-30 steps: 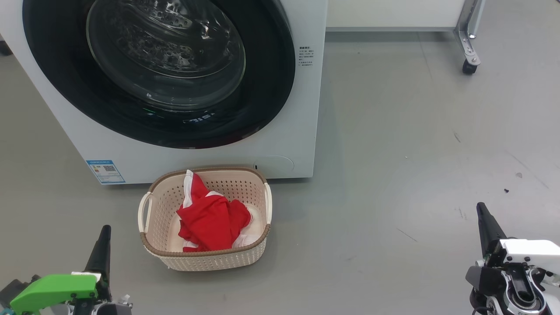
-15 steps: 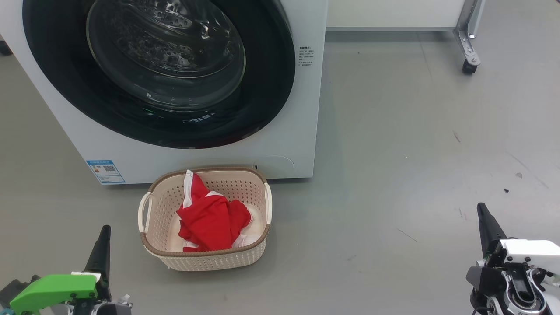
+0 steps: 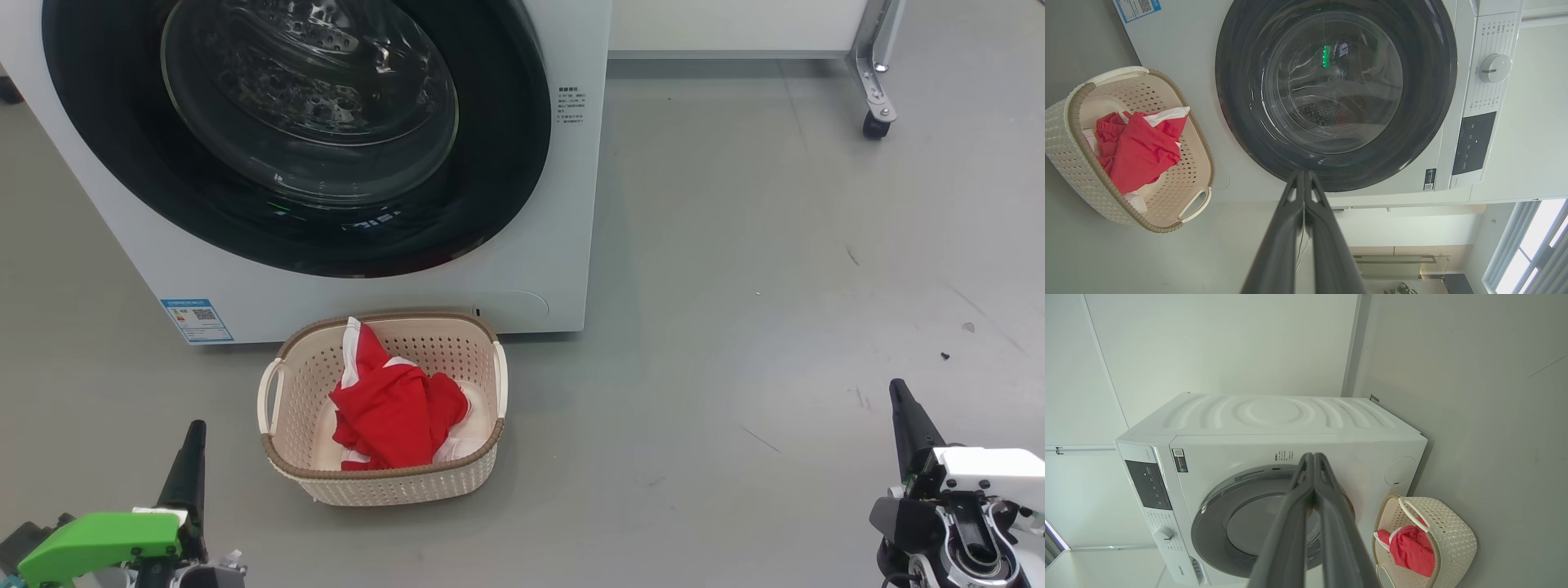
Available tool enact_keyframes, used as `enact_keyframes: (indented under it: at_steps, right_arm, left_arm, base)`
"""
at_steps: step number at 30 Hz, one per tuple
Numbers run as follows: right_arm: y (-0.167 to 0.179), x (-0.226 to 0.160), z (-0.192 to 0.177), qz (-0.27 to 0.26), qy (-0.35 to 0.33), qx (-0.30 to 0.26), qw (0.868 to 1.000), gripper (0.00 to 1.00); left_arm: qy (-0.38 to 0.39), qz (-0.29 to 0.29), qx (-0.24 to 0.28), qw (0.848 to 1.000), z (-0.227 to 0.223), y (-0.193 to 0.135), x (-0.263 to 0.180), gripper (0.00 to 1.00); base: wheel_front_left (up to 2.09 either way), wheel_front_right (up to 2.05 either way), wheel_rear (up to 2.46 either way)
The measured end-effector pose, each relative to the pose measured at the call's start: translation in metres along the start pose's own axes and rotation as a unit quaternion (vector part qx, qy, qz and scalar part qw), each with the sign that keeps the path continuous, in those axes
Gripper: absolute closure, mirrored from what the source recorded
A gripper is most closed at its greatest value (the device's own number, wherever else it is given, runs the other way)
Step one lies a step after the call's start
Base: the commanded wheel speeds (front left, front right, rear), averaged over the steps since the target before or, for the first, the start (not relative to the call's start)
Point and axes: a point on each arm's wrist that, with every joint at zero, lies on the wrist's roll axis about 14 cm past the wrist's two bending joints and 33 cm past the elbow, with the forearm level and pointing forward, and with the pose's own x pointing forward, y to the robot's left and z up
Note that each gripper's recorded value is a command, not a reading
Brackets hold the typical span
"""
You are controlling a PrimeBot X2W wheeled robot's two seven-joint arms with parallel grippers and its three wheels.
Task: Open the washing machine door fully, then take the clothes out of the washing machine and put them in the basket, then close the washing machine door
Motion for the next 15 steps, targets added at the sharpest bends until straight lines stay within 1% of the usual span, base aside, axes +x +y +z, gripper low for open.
enact_keyframes:
  at_steps: [15]
  right_arm:
    - [-0.0005, -0.0001, 0.0002, -0.001, 0.000, 0.000, 1.000, 1.00]
  left_arm:
    - [0.000, 0.000, 0.000, 1.000, 0.0002, -0.0001, 0.0000, 1.00]
  base:
    - [0.00, 0.00, 0.00]
